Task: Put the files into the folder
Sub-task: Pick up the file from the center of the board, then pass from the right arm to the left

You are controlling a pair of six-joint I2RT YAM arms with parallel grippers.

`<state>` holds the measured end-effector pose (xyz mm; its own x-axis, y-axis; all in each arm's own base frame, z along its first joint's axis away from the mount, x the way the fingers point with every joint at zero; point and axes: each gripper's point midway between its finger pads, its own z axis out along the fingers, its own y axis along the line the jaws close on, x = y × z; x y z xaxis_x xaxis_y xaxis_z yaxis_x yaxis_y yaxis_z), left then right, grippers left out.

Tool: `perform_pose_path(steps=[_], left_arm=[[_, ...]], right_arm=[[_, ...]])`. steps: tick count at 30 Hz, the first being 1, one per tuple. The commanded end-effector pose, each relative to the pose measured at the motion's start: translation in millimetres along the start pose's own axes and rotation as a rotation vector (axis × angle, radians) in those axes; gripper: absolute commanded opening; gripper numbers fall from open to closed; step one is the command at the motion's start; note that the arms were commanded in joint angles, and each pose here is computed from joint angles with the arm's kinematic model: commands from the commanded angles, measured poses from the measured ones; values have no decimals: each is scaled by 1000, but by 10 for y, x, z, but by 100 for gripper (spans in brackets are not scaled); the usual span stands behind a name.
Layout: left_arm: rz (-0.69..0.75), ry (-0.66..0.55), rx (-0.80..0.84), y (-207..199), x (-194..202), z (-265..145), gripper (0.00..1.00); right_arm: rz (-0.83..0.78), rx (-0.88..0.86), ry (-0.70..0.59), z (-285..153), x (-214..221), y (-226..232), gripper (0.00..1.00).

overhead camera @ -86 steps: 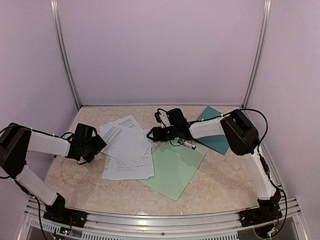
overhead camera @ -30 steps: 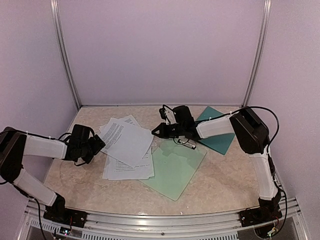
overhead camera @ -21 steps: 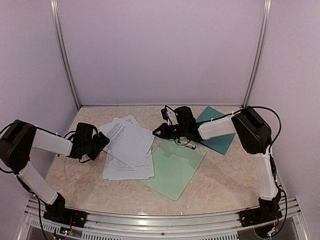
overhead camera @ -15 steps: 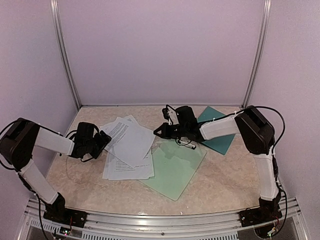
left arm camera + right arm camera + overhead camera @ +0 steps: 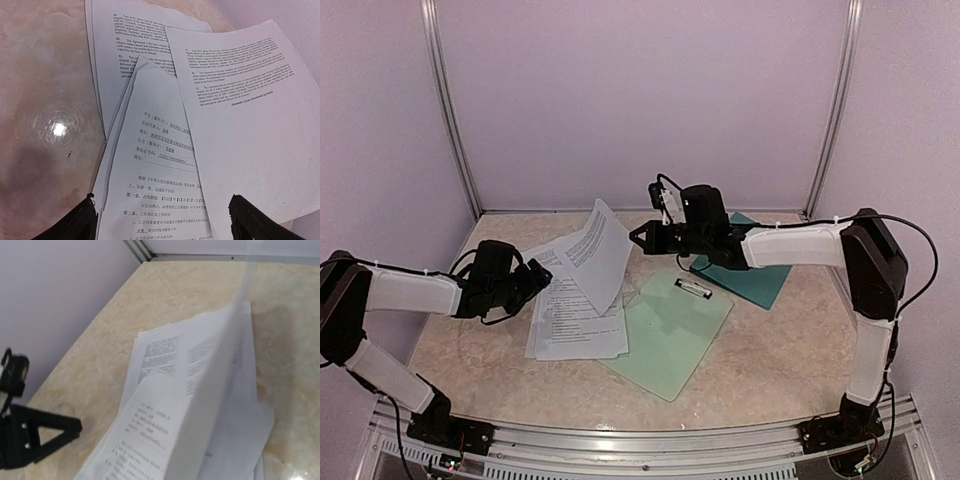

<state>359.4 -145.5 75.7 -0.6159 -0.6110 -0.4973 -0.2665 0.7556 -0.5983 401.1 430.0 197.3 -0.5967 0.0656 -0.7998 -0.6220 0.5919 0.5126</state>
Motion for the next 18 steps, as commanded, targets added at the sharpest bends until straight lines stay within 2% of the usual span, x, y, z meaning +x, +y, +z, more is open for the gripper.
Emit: perform_pose_path(steps=[1,7,15,18], left_arm=[[119,16,10,-160,-12,-125,89],[323,38,123,-662,127,-285,89],[664,65,297,-1099,731,-444,90],[625,91,261,-1072,790,-393,90]], right_arm=[[-65,86,78,-141,315,-17,0],[10,122,28,-485,393,51,0],[93,170,-47,-848,485,136,0],[97,177,-95,-1019,381,194,0]])
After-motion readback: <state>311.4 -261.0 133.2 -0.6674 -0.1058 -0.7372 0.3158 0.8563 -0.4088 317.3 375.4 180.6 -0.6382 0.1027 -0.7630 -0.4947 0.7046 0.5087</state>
